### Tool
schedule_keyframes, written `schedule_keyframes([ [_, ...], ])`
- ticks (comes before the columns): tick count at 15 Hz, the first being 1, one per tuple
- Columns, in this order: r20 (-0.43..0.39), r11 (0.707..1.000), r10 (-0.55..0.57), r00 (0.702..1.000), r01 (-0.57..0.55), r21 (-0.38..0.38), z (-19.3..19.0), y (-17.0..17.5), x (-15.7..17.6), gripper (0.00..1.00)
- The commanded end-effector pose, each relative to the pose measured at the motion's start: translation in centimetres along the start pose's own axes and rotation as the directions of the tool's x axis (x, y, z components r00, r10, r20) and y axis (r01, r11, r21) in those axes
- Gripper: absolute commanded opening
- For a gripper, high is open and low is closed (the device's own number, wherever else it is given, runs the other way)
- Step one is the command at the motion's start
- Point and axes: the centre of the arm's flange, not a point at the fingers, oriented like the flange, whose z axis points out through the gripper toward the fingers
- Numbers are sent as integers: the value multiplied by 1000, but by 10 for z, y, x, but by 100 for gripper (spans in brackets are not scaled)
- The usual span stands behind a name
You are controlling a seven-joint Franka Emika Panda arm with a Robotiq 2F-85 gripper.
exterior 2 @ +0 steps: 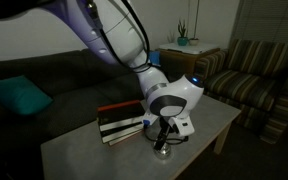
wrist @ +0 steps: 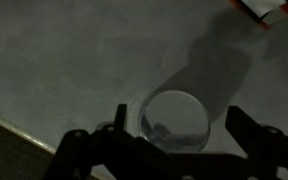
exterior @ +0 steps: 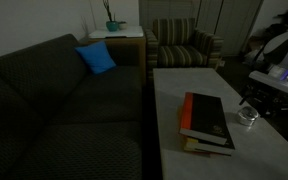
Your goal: Place the lid on the silver container
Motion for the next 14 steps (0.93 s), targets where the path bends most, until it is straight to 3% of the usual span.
schedule_keyframes([
  [1,-34,999,54,998,-53,8,3,1,2,100],
  [9,-231,984,134,964,-102,144,-27,27,-18,100],
  [14,-303,984,128,944,-83,156,-37,30,-23,100],
])
